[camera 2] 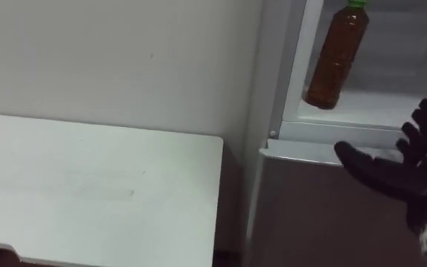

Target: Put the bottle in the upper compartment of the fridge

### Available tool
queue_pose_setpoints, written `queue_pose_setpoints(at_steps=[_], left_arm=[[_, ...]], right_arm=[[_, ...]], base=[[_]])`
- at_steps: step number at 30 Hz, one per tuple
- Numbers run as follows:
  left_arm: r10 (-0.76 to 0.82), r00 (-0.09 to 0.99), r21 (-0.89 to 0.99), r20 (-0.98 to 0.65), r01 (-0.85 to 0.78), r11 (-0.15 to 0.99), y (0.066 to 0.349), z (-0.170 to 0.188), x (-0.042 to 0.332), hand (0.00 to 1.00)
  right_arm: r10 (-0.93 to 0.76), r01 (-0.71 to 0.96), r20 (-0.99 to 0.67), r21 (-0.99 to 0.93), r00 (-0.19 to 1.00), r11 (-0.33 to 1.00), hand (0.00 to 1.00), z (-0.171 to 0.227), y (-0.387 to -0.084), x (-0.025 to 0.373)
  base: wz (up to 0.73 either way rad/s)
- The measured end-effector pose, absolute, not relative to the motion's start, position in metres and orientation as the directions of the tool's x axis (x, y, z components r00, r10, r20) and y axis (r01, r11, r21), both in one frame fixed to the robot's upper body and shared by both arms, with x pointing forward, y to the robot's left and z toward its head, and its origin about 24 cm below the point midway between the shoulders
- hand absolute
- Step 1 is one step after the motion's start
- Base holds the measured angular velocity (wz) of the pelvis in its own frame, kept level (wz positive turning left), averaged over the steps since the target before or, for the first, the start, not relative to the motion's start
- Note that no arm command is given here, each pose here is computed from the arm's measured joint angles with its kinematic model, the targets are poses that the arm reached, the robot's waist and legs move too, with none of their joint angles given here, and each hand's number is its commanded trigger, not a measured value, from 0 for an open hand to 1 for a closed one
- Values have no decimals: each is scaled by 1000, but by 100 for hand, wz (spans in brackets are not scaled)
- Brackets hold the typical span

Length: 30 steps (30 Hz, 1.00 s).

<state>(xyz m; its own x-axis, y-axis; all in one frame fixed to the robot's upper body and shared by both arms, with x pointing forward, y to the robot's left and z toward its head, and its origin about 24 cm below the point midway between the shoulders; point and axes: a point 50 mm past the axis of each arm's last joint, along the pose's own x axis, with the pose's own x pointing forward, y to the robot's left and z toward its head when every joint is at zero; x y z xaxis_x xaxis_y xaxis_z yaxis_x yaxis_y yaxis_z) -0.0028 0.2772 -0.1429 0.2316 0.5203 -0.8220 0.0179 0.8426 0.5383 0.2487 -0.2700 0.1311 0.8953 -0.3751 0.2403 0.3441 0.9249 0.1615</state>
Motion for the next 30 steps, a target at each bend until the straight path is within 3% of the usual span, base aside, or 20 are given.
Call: queue_pose_setpoints(at_steps=[12,18,26,30], left_arm=[[487,371,526,-791,4,851,261,-147,27,0],[469,427,505,-773,-33,862,254,-147,38,0],[420,489,474,-765,-13,880,242,-147,55,0],[408,493,463,-768,-12,886,239,-148,54,0]], right_arm=[[-495,495,138,36,858,868,0,71,-264,194],[-577,568,-6,-171,817,805,0,17,-269,167],[-576,424,-354,-421,737,802,0,-76,-254,121],[-596,382,-451,-480,665,790,0,-99,-256,98]], base=[[-15],[-12],[-4],[0]])
